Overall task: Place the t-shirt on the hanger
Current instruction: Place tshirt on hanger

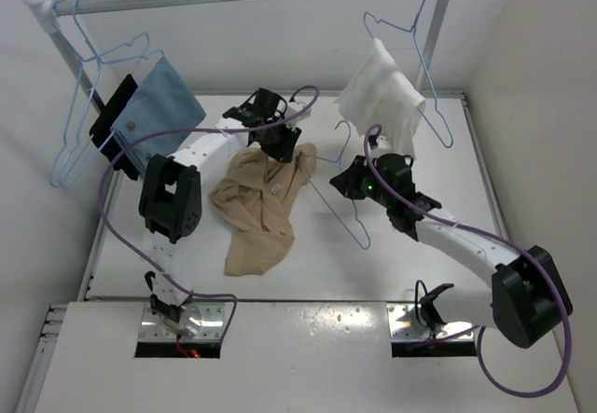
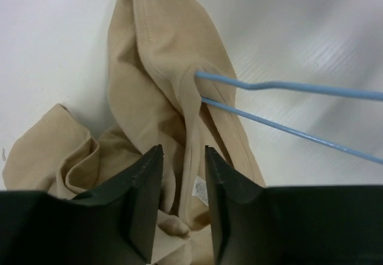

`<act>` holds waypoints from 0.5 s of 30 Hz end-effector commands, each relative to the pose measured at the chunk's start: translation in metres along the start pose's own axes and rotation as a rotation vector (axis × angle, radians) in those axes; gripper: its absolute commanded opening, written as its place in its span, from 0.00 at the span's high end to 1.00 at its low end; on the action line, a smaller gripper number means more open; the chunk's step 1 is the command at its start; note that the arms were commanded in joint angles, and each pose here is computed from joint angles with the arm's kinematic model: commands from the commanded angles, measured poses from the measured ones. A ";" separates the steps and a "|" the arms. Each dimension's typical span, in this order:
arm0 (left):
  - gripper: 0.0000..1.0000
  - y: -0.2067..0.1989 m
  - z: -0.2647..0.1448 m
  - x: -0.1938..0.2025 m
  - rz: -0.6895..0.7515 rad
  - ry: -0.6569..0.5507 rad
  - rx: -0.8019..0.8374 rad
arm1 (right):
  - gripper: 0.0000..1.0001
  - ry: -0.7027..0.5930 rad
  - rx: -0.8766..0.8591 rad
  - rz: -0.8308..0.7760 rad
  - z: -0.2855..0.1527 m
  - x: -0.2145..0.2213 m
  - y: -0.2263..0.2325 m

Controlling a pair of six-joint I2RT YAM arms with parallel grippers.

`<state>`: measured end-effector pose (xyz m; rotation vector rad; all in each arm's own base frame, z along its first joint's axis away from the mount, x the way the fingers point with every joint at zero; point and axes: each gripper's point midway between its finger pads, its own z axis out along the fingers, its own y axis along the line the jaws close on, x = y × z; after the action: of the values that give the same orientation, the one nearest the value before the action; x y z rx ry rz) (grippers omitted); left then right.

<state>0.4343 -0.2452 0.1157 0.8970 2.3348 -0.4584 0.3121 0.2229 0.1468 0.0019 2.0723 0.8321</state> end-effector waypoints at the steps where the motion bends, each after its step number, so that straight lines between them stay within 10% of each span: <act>1: 0.58 0.006 0.025 0.014 0.006 0.044 -0.010 | 1.00 -0.190 0.066 0.088 0.016 -0.034 -0.007; 15: 0.51 0.014 0.048 0.074 0.028 0.184 -0.036 | 1.00 -0.127 0.082 0.098 0.049 -0.017 -0.002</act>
<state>0.4224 -0.2268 0.0428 0.9613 2.4689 -0.3659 0.3378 0.2314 0.0955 0.1808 2.1379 0.7280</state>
